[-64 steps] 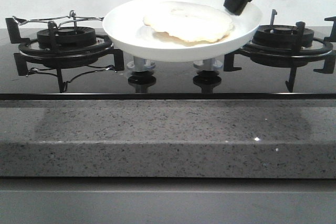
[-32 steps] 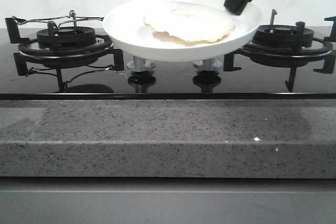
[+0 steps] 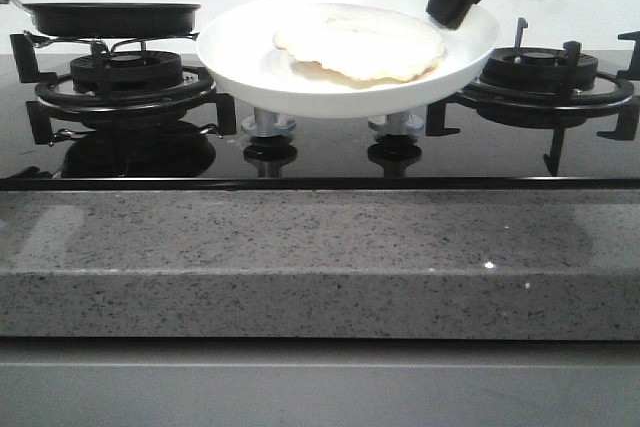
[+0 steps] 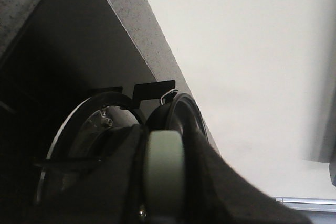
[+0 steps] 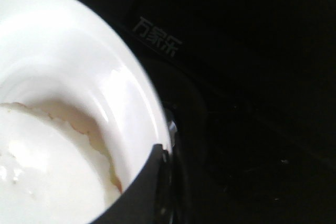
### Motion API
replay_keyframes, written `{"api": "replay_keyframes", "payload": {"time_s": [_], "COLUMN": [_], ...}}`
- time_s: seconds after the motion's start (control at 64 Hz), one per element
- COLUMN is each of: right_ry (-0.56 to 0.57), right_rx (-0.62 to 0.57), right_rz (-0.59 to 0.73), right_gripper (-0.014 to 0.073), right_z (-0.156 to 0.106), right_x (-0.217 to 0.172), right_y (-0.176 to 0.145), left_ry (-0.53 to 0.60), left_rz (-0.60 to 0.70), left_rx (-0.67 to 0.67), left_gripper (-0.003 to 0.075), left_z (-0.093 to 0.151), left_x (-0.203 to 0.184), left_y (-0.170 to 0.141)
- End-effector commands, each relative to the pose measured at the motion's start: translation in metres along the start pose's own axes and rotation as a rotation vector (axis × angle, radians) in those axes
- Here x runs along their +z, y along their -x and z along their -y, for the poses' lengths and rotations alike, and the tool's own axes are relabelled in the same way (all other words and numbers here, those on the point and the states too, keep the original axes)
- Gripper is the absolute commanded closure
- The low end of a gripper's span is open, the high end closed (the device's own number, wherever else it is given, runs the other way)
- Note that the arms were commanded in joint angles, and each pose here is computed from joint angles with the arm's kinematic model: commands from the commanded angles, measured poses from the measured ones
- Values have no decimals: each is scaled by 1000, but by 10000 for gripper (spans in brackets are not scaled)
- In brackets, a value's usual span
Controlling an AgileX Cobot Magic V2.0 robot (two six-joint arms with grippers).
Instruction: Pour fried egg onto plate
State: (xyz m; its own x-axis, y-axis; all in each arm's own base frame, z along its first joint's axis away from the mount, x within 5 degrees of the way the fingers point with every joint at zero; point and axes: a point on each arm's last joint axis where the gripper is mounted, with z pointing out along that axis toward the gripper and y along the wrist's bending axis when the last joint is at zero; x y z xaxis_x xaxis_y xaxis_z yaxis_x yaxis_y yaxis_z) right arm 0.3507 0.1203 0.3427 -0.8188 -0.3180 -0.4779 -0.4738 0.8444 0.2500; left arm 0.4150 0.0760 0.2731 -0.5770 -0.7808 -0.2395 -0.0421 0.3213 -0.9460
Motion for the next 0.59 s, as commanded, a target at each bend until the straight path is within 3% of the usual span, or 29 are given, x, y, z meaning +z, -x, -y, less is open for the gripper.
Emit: {"api": "replay_keyframes", "payload": {"time_s": [0.0,0.187,0.484,0.578], "right_ry": [19,19,19,19], "right_rx": [-17,-17,-17,-17], "right_rz": [118,118,118,118], "right_gripper": [654,654,654,654], "right_z": [-12,-12,-12,-12], "right_x": [-29,-29,-29,-29], "right_y": [7,7,7,7], "left_ry": [-123,-114,-135,-135], "left_rz": [38,17,-62,-109], "left_rx": [21,40,64,83], "left_gripper": [736,616,238,190], "left_z": [36,36,37,37], "left_x": [-11,-11,-12,-12], "left_y": [4,2,-6,-10]}}
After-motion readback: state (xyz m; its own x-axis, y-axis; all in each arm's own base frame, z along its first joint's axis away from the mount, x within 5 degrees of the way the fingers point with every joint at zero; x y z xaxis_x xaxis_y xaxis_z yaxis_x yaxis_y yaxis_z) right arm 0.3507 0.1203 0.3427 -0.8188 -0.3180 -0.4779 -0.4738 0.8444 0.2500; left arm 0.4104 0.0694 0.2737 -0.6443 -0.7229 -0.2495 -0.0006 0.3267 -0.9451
